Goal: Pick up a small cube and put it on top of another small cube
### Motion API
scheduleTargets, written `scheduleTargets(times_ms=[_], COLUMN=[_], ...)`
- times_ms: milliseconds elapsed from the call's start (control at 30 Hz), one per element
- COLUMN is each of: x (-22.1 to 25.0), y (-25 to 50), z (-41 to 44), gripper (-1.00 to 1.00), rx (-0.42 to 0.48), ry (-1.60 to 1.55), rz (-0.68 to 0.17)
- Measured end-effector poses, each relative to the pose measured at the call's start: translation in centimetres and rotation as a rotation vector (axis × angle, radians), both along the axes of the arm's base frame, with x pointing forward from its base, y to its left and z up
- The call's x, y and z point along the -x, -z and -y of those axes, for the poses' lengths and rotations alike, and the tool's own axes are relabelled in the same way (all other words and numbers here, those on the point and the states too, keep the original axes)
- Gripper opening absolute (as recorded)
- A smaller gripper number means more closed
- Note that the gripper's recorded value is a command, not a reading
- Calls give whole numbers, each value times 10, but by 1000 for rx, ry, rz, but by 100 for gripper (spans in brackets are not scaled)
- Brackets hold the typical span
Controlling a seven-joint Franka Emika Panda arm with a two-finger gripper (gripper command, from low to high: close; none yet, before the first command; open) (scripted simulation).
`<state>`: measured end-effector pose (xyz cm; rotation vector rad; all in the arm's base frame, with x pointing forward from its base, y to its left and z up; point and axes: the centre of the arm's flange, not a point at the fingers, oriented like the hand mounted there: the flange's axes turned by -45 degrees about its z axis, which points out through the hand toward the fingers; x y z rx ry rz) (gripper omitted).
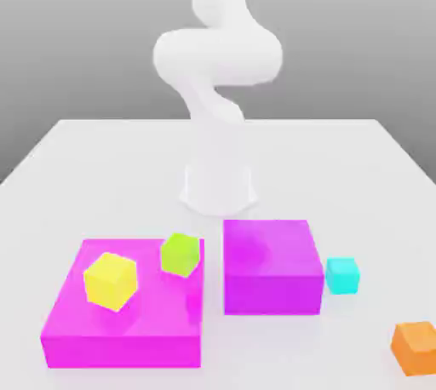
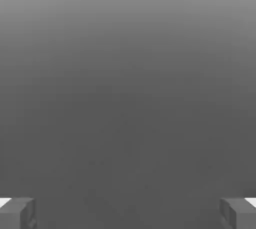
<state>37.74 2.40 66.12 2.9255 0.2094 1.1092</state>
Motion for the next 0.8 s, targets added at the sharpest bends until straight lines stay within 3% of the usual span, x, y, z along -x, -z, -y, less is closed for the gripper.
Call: scheduleTargets(times_ms=[133, 300, 467, 633, 800], x=[-37, -40, 1, 74, 90], y=[99, 224, 347, 450, 504], z=[-52, -117, -169, -195, -196], gripper=[0, 0, 0, 0, 0], rx=[125, 272, 414, 543, 566], ry=[-260, -595, -958, -1325, -1401], rz=[-131, -275, -408, -523, -550])
